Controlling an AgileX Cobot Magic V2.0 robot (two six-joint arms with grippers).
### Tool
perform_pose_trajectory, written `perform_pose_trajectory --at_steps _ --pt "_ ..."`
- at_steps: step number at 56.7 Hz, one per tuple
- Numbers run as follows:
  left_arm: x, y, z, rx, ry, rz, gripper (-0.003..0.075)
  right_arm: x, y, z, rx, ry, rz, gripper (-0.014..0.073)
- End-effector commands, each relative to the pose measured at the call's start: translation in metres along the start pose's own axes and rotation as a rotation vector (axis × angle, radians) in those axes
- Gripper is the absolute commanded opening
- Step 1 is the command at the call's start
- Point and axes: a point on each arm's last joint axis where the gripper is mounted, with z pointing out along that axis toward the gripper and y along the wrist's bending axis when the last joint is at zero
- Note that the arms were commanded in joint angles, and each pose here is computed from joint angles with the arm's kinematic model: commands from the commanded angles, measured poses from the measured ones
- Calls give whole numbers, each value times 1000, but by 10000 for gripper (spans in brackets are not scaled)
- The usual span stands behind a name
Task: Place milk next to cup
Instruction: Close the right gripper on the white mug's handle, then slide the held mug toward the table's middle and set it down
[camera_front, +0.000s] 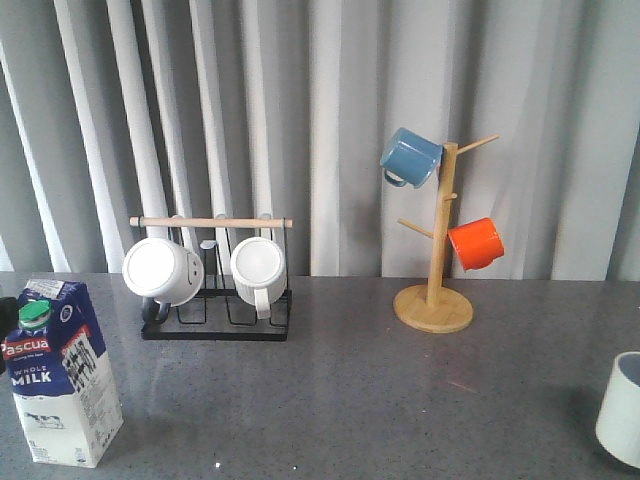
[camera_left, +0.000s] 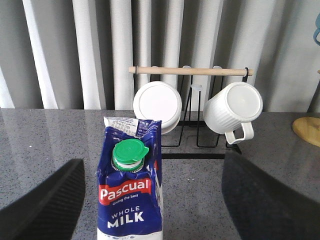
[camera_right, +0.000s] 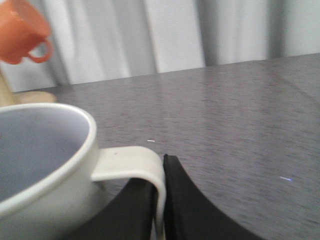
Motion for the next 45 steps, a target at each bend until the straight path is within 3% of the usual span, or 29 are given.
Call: perform_pose_trajectory --at_steps 1,9,16,24,36,45 --pt "-21 -2 -5 14 -123 -16 533 -34 37 4 -133 -140 -58 -6" --pt "-21 -2 -5 14 -123 -16 533 -36 87 11 -218 -115 -103 -6" --pt "-21 -2 -5 14 -123 -16 533 -32 130 16 -198 -109 -87 -6" --pt "-21 -2 -5 14 -123 -16 533 -19 187 13 -207 -134 -170 -6" --pt "-21 -2 -5 14 -123 -16 533 5 222 10 -103 -145 -49 -6" --pt "-21 -2 -5 14 -123 -16 533 13 242 15 -131 -135 -35 -6"
